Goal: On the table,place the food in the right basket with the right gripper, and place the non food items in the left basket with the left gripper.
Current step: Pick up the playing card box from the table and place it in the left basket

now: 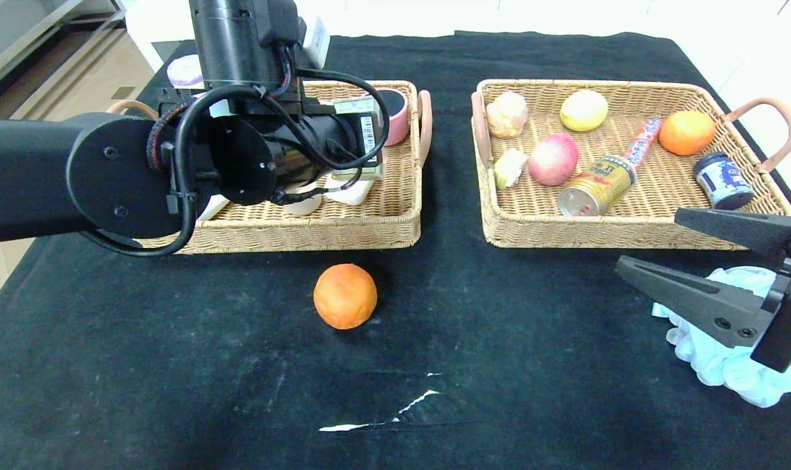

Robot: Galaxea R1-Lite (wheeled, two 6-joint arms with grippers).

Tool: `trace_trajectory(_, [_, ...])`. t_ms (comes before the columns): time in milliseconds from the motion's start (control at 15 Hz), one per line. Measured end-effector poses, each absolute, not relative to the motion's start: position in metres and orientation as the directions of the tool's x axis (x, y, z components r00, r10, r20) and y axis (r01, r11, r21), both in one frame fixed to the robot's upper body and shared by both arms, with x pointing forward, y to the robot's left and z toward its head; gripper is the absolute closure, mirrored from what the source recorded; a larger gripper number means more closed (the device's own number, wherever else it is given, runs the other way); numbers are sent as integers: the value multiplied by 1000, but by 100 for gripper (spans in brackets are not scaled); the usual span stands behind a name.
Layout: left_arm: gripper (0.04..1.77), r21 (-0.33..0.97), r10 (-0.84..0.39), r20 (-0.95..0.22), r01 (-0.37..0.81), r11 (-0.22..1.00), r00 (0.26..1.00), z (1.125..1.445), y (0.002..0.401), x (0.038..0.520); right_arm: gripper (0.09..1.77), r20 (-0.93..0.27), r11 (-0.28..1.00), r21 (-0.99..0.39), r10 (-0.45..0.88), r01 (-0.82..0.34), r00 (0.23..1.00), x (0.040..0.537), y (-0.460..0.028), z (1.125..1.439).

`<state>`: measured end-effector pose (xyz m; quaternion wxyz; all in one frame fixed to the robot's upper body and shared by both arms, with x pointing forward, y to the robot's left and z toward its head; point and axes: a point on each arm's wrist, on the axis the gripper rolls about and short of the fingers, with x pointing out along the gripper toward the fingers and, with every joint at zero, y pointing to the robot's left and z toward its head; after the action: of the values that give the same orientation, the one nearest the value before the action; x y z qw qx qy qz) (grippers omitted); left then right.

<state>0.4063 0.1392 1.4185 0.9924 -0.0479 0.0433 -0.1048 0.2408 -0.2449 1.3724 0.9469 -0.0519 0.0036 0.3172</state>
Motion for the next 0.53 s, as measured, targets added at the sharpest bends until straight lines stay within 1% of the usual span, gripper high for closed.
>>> trace_trajectory(467, [80,-96,-205,-100,195,976,974,1409,138,411,15,-37,794,-96,599,-600,800,241,-245,1373])
trace_trajectory(533, [74,-95,-205,-101,196,976,973,1409,137,411,15,-37,795,-96,599,-599,800,241,-245,1373])
